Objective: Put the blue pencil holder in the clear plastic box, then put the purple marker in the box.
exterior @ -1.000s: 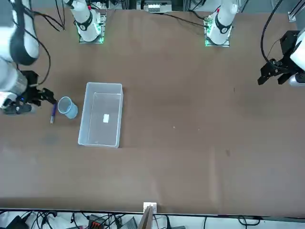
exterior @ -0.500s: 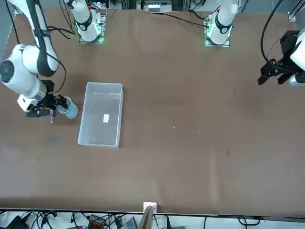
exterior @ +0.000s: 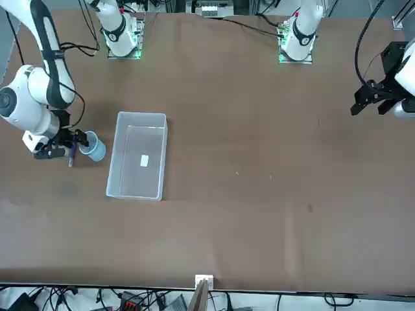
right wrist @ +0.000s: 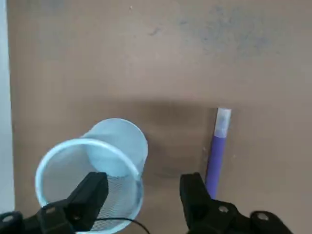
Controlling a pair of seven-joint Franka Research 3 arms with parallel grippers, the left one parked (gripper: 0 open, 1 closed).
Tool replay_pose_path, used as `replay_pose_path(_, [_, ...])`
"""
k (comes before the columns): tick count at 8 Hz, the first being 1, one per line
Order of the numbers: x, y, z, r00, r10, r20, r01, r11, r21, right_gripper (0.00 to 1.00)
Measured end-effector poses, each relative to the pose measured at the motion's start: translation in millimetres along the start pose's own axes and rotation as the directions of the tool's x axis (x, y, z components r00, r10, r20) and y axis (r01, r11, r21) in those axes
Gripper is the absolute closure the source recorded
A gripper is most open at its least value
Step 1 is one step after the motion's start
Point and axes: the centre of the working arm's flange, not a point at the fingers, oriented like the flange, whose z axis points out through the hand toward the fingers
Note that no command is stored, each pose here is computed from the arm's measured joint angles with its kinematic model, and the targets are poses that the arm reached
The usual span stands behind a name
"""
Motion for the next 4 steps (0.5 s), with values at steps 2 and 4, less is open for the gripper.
replay_pose_path(2, [0.2,-1.5,6.3,1.0,-0.003,0.009,0.003,1.0,0.003,0.22])
replay_pose_path(4, [0.2,-1.7,11.5,1.0,-0.003,0.016,0.003,1.0,0.004,0.63])
